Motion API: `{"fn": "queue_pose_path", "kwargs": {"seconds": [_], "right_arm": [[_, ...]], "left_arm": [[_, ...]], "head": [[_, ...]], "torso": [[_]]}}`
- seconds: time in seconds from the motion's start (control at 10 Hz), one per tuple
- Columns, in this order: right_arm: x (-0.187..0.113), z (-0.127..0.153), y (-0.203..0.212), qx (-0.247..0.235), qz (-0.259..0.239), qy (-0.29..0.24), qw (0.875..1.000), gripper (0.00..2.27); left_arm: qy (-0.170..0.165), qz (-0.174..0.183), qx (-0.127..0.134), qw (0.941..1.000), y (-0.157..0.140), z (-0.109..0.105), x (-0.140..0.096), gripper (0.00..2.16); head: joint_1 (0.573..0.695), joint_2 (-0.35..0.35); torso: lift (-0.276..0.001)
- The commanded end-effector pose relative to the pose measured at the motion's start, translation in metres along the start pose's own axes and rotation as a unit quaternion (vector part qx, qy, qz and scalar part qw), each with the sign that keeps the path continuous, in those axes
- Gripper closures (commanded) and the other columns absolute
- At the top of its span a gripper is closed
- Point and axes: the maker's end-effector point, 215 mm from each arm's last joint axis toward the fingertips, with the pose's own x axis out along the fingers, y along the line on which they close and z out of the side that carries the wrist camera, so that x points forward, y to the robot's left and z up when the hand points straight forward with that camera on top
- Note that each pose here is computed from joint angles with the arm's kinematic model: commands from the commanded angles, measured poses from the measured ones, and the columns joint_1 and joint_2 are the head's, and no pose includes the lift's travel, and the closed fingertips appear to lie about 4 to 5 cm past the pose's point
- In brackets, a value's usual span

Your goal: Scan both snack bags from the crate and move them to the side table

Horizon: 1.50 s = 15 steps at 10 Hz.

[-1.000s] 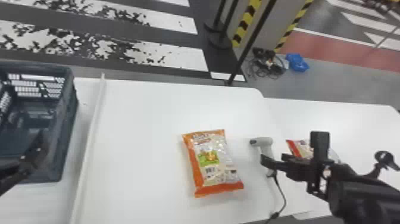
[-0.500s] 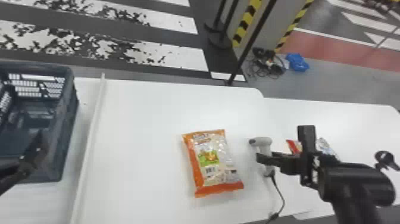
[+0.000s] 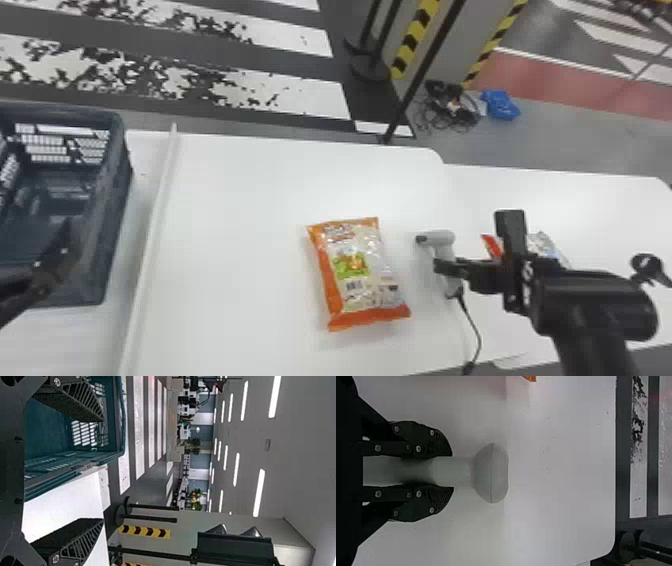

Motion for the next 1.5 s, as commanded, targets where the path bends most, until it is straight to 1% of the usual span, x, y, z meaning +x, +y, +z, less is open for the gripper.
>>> {"fn": "queue_pose_path", "kwargs": {"seconds": [0.0, 0.1, 0.4, 0.5, 0.7, 1.0, 1.1, 1.4], "right_arm": [[-0.017, 0.005, 0.009, 0.003, -0.001, -0.013, 1.0, 2.26], [-0.032, -0.001, 0.024, 0.009, 0.002, -0.012, 1.0, 2.26], [-0.08, -0.017, 0.064, 0.001, 0.003, -0.016, 1.0, 2.26], [-0.097, -0.022, 0.079, 0.0, 0.006, -0.012, 1.0, 2.26], [-0.12, -0.033, 0.112, 0.001, 0.023, 0.004, 1.0, 2.26], [-0.145, -0.05, 0.163, 0.01, 0.068, 0.042, 0.997, 2.25], [-0.149, -0.051, 0.178, 0.01, 0.082, 0.049, 0.995, 2.26], [-0.164, -0.051, 0.217, 0.001, 0.114, 0.061, 0.992, 2.26]], "left_arm": [[0.0, 0.0, -0.001, 1.0, 0.0, 0.0, 0.0, 0.1], [0.0, 0.001, -0.001, 1.0, 0.001, 0.0, 0.0, 0.1], [-0.001, 0.0, -0.002, 1.0, 0.0, 0.0, 0.0, 0.1], [0.0, 0.0, -0.002, 1.0, 0.0, -0.001, 0.0, 0.1], [0.0, 0.001, -0.004, 1.0, -0.001, -0.001, 0.0, 0.1], [0.002, 0.002, -0.005, 1.0, 0.0, -0.002, -0.002, 0.1], [0.002, 0.002, -0.005, 1.0, 0.0, -0.002, -0.002, 0.1], [0.003, 0.002, -0.005, 1.0, -0.001, -0.004, -0.003, 0.1]], "head": [[0.695, -0.35], [0.695, -0.35], [0.695, -0.348], [0.695, -0.337], [0.695, -0.317], [0.695, -0.256], [0.695, -0.242], [0.695, -0.162]], "torso": [[-0.075], [-0.075], [-0.075], [-0.075], [-0.075], [-0.075], [-0.075], [-0.075]]}}
